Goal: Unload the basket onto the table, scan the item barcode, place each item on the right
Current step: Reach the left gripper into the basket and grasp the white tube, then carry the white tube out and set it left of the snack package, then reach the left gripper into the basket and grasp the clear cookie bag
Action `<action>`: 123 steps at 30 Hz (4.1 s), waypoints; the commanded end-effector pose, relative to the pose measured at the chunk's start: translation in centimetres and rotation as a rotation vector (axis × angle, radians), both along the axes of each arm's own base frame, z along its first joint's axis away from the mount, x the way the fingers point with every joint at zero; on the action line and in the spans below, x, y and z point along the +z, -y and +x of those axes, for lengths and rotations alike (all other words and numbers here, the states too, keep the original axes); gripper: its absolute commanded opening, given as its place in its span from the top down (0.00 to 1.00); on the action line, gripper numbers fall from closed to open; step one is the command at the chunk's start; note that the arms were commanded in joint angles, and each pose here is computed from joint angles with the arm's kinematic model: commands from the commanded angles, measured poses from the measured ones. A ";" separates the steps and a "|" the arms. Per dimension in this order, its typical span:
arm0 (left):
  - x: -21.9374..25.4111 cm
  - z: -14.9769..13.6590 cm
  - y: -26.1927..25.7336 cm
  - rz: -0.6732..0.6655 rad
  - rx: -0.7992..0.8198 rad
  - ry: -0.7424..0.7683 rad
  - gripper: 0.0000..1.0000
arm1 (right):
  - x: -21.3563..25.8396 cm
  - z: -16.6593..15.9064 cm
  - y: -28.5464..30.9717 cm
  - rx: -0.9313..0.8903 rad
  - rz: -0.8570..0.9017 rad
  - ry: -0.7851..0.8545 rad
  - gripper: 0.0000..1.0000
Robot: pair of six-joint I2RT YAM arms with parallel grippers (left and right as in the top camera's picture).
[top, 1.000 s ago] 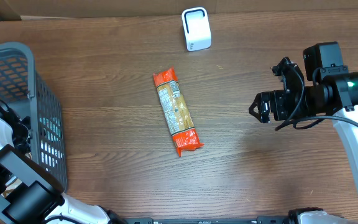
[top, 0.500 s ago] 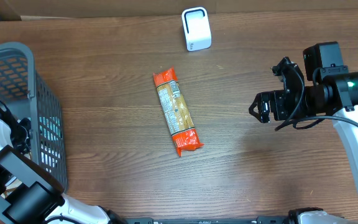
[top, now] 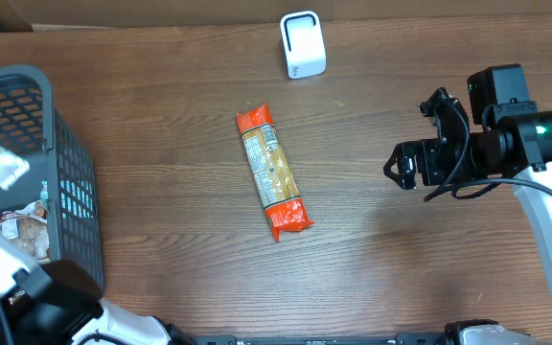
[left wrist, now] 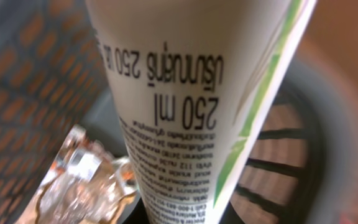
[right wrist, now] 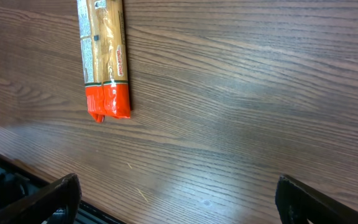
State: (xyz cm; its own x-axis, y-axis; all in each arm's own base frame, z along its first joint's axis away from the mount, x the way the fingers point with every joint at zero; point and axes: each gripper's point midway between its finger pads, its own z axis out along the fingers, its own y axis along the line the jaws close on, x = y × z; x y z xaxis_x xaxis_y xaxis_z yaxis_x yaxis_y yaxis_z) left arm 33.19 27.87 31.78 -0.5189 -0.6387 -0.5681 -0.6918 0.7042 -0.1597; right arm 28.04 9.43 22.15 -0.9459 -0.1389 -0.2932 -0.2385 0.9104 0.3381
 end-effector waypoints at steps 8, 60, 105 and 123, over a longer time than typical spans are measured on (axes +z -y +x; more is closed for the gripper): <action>12.3 0.8 20.2 0.037 -0.565 0.277 0.96 | 0.8 0.3 -0.2 0.002 0.006 0.025 0.00; -0.6 3.8 28.0 0.072 -0.355 -0.133 0.51 | 0.8 0.5 -0.2 0.003 0.006 0.033 0.00; -28.7 -11.5 -0.1 -0.099 0.010 -0.534 0.22 | 0.9 0.6 -0.2 0.003 0.007 0.039 0.00; -30.5 -12.3 -1.8 -0.064 0.040 -0.640 0.96 | -0.7 1.2 -0.3 0.003 0.000 -0.018 0.00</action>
